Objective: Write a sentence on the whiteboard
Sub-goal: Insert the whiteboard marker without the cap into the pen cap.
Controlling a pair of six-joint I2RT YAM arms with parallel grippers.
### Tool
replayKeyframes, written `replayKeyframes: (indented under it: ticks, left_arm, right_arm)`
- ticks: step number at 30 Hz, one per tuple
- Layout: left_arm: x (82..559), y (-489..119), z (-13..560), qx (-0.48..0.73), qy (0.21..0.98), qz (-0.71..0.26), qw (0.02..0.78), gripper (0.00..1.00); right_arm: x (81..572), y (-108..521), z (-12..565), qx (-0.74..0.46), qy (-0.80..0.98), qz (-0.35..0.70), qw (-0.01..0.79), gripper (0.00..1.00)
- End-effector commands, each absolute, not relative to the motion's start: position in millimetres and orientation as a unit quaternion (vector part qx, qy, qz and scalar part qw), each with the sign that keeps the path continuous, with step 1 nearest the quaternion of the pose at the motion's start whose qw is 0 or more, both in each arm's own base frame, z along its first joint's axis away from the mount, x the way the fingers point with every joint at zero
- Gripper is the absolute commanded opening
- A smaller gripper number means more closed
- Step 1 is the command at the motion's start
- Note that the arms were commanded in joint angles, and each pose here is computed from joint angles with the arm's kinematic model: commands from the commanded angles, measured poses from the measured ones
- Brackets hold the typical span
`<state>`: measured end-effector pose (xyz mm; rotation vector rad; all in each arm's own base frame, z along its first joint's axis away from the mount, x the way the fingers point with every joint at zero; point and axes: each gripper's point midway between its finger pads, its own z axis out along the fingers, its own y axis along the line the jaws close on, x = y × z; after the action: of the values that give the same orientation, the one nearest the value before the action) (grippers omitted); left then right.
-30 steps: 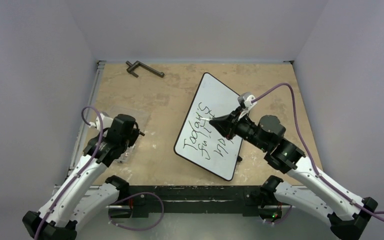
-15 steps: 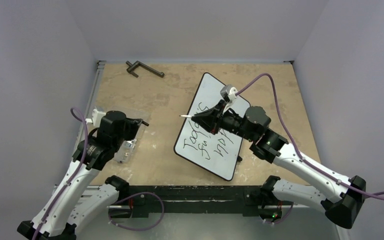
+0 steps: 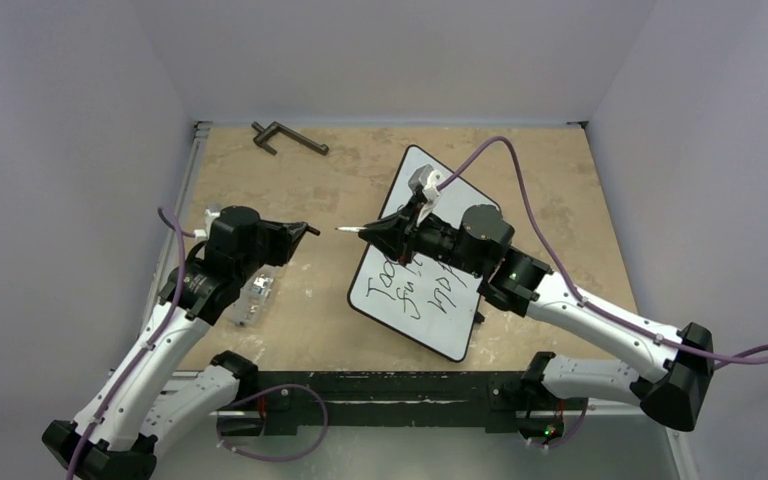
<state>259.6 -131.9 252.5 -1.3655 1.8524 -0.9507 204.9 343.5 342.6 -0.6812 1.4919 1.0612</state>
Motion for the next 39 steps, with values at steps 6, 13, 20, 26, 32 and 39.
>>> replayKeyframes:
  ticks: [6, 13, 20, 26, 32, 39]
  left_arm:
    - [269.3, -145.7, 291.8, -0.525, 0.663, -0.439, 0.302, 0.00]
    - [270.9, -148.7, 295.5, -0.531, 0.646, -0.462, 0.294, 0.00]
    - [273.0, -155.1, 296.6, -0.529, 0.647, -0.473, 0.281, 0.00]
    - [272.7, -156.3, 295.9, -0.528, 0.647, -0.475, 0.277, 0.00]
    - [272.5, -155.4, 294.0, -0.530, 0.647, -0.474, 0.276, 0.00]
    - [273.5, -158.4, 292.6, -0.528, 0.649, -0.476, 0.270, 0.00]
  right_arm:
    - [218.7, 350.0, 368.1, -0.283, 0.608, 0.436, 0.600, 0.00]
    - [223.8, 356.9, 362.2, -0.285, 0.614, 0.432, 0.596, 0.00]
    - [229.1, 362.1, 358.6, -0.284, 0.618, 0.427, 0.596, 0.00]
    - [232.4, 364.4, 357.5, -0.281, 0.620, 0.424, 0.597, 0.00]
    - [233.0, 365.1, 357.6, -0.280, 0.621, 0.423, 0.597, 0.00]
    - [235.3, 364.9, 356.0, -0.276, 0.624, 0.420, 0.599, 0.00]
